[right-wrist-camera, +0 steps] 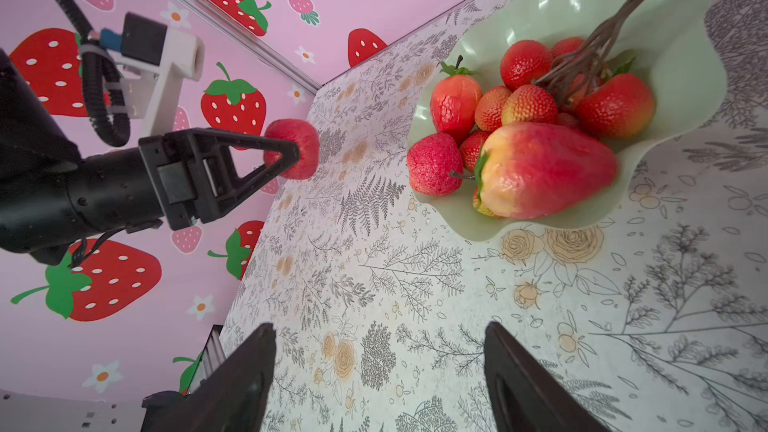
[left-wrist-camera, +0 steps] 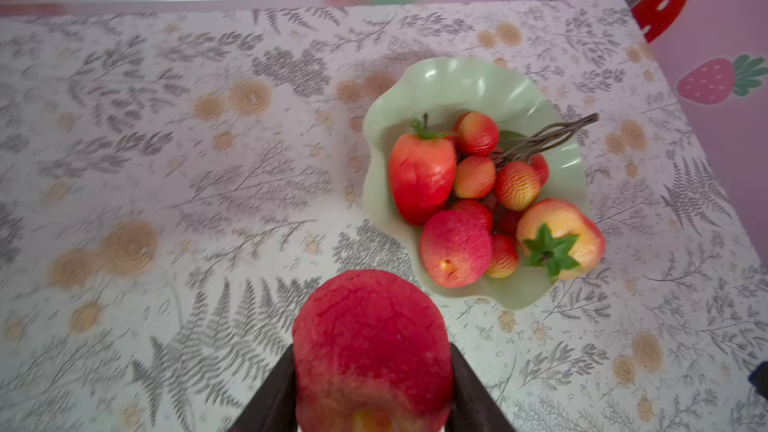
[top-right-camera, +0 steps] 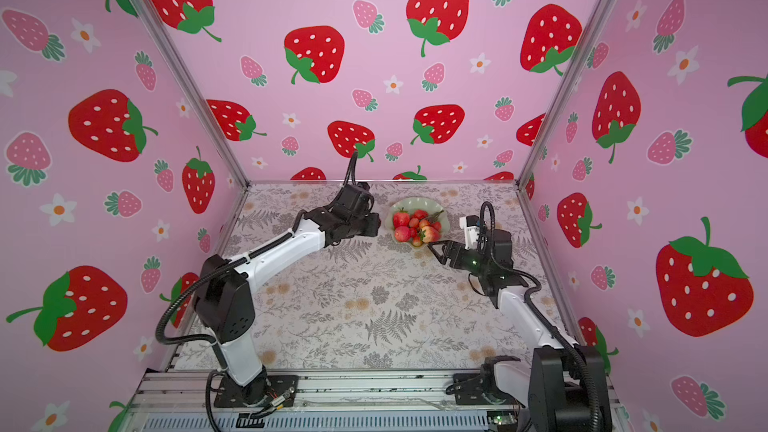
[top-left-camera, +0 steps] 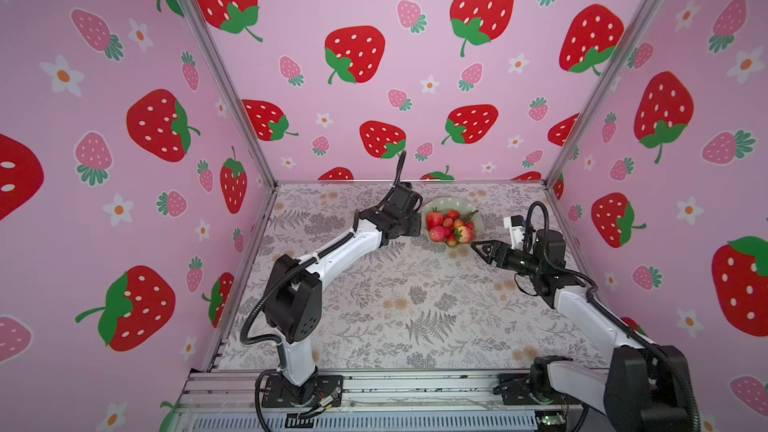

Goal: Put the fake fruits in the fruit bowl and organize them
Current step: 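Lower the round fruit into the bowl and open the left gripper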

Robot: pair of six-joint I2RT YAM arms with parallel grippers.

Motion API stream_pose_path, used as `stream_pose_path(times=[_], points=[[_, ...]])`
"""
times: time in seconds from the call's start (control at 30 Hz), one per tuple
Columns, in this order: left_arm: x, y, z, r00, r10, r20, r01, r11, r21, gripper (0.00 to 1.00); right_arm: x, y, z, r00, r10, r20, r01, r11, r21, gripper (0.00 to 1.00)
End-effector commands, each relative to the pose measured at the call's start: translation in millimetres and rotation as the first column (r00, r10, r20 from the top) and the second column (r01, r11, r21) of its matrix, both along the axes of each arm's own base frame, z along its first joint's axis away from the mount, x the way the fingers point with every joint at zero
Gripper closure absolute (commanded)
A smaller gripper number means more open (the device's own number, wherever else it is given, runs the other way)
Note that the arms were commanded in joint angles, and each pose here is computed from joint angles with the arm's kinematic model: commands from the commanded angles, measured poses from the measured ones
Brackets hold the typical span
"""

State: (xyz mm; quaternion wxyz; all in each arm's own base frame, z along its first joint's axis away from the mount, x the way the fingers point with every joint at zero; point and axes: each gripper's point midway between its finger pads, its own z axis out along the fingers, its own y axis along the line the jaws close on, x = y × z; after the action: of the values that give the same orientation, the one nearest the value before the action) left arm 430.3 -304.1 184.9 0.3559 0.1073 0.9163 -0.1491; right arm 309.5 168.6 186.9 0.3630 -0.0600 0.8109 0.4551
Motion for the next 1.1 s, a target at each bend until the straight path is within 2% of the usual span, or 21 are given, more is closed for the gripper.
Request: stream_pose_path(times=[0.0,0.17,0.33,0.53,0.73,0.93,1.07], points=[[17,-41,9,0.988,-0.137,0.068,0.138,0.990,-0.007,0.55,2,-4,12,0.998,-0.007,0.056,0.008,1.000,-0.029,0.20],[47,-91,9,0.933,-0.281,0.226,0.284,0.959,0.018,0.55,-1,-4,9,0.998,0.007,0.062,-0.005,0.999,-0.037,0.20],[76,-110,16,0.890,-0.286,0.355,0.293,0.955,0.034,0.55,-5,-3,3,0.999,0.021,0.039,-0.019,0.999,-0.039,0.20],[102,-125,-6,0.881,-0.310,0.357,0.302,0.950,0.078,0.54,-6,-4,-1,0.999,0.031,0.031,-0.029,0.999,-0.045,0.20],[126,-125,-22,0.883,-0.280,0.376,0.259,0.960,0.107,0.52,-7,-5,-9,0.999,0.030,0.010,-0.029,0.998,-0.049,0.20],[140,-123,-33,0.867,-0.291,0.405,0.256,0.957,0.140,0.50,-8,-6,-11,1.000,0.028,0.005,-0.028,0.998,-0.052,0.20],[147,-119,-37,0.875,-0.281,0.394,0.249,0.960,0.131,0.46,-7,-8,-14,1.000,0.022,-0.001,-0.022,0.998,-0.057,0.20]])
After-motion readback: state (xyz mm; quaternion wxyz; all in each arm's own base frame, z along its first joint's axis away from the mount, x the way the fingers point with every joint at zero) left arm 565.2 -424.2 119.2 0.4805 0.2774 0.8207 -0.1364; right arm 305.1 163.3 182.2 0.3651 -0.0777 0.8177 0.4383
